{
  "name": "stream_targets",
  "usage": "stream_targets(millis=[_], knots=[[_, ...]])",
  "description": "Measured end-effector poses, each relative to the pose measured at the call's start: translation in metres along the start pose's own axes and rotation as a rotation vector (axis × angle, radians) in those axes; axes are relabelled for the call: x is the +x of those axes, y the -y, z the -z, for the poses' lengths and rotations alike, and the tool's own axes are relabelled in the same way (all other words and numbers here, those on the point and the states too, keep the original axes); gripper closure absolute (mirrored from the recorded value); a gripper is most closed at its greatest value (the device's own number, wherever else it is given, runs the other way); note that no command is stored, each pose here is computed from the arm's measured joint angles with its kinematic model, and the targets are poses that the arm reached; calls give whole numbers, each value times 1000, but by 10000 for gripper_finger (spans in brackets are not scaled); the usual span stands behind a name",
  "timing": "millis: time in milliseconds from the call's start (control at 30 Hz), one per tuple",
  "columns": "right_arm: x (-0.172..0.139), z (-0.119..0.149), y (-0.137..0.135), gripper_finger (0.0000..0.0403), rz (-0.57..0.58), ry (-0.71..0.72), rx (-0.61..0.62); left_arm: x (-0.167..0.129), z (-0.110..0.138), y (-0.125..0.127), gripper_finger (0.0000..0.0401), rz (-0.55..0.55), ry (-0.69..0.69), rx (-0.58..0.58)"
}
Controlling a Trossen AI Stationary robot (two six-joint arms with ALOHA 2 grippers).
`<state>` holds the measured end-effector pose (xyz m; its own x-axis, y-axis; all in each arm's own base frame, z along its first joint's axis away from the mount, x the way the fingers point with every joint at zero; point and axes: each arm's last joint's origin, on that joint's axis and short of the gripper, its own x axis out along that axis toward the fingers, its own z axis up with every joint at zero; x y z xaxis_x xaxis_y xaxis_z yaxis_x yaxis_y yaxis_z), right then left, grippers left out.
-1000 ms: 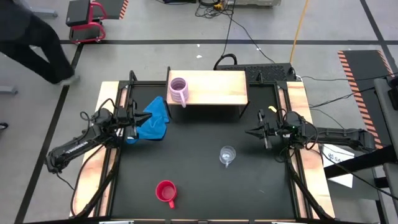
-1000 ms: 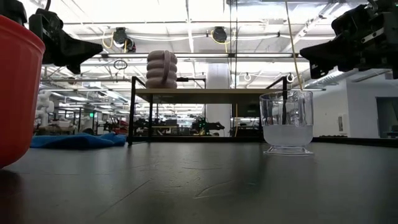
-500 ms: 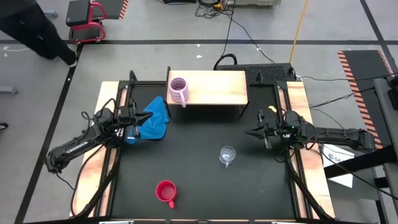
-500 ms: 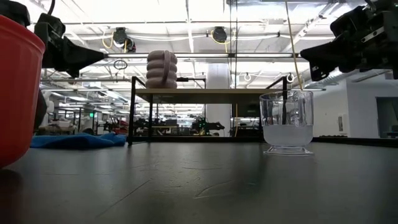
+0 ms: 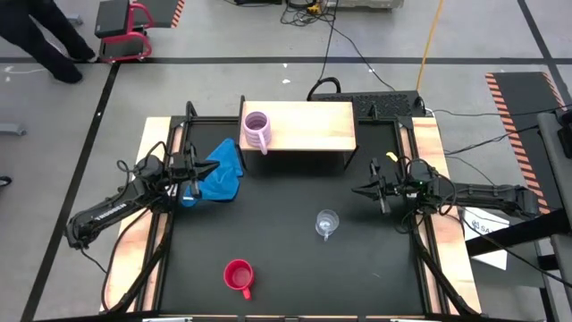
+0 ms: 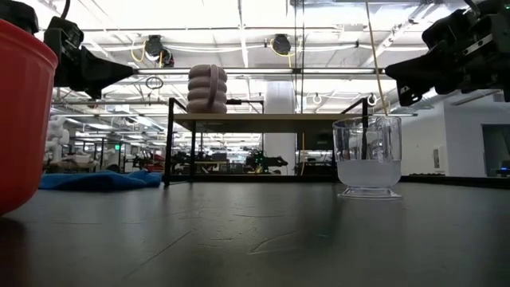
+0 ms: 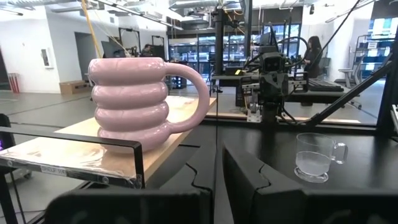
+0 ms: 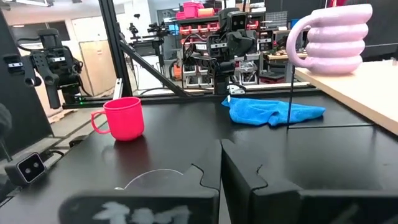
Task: Stack small to large cups/mugs on shelf
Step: Put the red mug on the shelf
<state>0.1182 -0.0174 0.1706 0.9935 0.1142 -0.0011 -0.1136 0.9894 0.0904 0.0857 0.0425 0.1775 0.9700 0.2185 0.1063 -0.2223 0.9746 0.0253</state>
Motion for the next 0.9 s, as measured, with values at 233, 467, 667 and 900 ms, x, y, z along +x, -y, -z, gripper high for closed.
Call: stream_targets(millis=[233, 467, 667, 900], knots=[[0, -1, 0, 403, -2, 12, 61, 0, 0, 0, 370, 1, 1, 1], [0, -1, 0, 403, -2, 5, 115, 0, 0, 0, 370, 1, 0, 0], [0, -5, -1, 403, -10, 48, 185, 0, 0, 0, 370, 1, 1, 1], [0, -5, 0, 403, -10, 47, 160, 0, 0, 0, 370, 1, 1, 1]])
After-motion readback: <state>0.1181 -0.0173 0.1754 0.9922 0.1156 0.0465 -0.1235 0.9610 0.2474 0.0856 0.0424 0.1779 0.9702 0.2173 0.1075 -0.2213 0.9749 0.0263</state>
